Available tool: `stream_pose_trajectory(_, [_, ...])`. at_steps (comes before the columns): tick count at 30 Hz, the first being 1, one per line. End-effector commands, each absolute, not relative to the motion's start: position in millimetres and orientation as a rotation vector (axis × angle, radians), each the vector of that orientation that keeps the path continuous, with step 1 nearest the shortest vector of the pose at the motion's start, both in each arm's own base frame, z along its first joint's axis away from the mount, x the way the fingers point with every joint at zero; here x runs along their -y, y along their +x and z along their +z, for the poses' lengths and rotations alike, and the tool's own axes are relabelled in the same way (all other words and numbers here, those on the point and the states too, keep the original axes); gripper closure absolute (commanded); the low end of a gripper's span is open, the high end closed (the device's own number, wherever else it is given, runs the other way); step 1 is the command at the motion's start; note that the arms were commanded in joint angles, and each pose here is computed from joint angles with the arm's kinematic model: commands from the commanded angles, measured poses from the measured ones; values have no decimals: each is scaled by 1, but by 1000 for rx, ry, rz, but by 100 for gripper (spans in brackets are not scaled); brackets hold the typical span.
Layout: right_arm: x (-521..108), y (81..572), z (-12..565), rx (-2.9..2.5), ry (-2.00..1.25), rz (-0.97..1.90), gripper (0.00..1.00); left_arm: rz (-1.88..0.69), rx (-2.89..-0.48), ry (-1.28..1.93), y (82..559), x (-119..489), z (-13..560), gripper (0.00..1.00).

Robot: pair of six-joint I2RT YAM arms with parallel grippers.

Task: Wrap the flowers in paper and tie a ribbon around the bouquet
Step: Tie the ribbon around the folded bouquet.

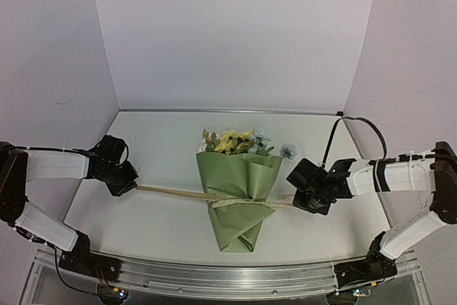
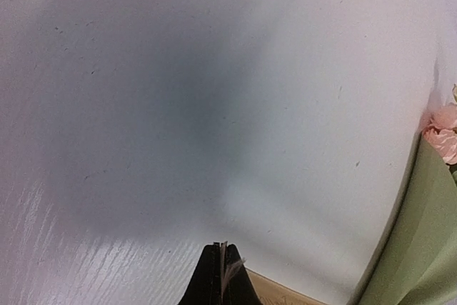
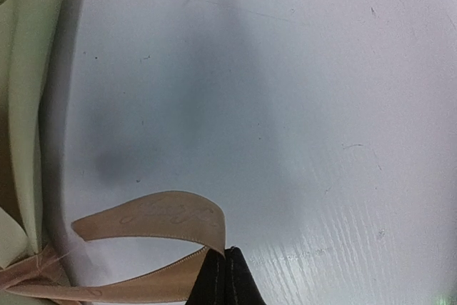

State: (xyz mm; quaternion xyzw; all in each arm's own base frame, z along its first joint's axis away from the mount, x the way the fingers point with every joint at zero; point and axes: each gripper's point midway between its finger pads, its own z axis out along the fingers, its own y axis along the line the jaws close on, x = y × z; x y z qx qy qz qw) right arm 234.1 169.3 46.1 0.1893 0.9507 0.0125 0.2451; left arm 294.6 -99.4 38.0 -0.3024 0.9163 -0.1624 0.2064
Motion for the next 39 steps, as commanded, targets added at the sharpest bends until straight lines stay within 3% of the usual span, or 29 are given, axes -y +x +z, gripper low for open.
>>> stream_pose_trajectory(1, [-144, 252, 45, -2574, 548, -98, 100, -309, -2556, -890, 287, 68, 24, 100])
stream_pose_trajectory(6, [-172, 278, 62, -2567, 466, -21, 100, -326, -2556, -876, 293, 71, 26, 100])
stream_pose_trajectory(17, [-95, 273, 32, -2563, 749, -104, 100, -275, -2502, -1074, 290, 17, 19, 100])
stream_pose_trajectory(39, [-47, 259, 28, -2452, 1041, 43, 100, -299, -2265, -1415, 281, -83, 32, 100])
